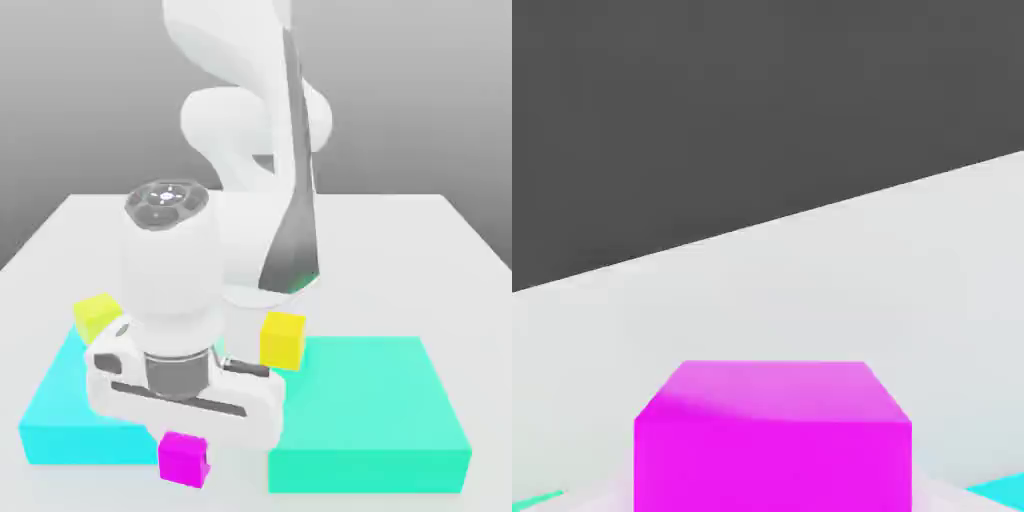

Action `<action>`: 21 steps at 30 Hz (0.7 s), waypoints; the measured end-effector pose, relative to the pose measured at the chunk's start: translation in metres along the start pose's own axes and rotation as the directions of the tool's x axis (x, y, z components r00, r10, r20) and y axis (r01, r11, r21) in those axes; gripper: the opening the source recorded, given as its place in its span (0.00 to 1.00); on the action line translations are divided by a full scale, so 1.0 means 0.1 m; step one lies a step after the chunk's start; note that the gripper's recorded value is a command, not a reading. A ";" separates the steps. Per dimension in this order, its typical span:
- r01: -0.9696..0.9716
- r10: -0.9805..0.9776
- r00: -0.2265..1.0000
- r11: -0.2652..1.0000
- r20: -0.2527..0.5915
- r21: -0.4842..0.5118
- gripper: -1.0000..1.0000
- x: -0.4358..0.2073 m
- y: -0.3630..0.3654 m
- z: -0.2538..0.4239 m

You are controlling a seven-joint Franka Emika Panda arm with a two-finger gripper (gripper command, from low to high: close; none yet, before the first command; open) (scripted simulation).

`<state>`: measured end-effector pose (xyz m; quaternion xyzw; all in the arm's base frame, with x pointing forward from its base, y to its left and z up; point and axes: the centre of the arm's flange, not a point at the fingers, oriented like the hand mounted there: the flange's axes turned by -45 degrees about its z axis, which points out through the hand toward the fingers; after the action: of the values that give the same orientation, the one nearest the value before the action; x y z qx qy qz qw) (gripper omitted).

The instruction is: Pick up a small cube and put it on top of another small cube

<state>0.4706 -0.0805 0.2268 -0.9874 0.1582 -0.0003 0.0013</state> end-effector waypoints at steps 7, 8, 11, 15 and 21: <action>-0.120 0.120 0.993 0.993 0.001 0.002 0.00 -0.45 0.32 -0.53; -0.135 0.135 0.991 0.991 0.001 0.002 0.00 -0.53 0.35 -0.59; -0.182 0.182 0.983 0.983 0.000 0.002 0.00 -0.75 0.45 -0.76; -0.228 0.228 0.974 0.974 0.000 0.001 0.00 -0.96 0.55 -0.73; -0.232 0.232 0.973 0.973 -0.001 -0.001 1.00 -0.99 0.55 -0.29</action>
<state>0.3595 -0.1025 0.2558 -0.9622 0.2723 -0.0003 0.0007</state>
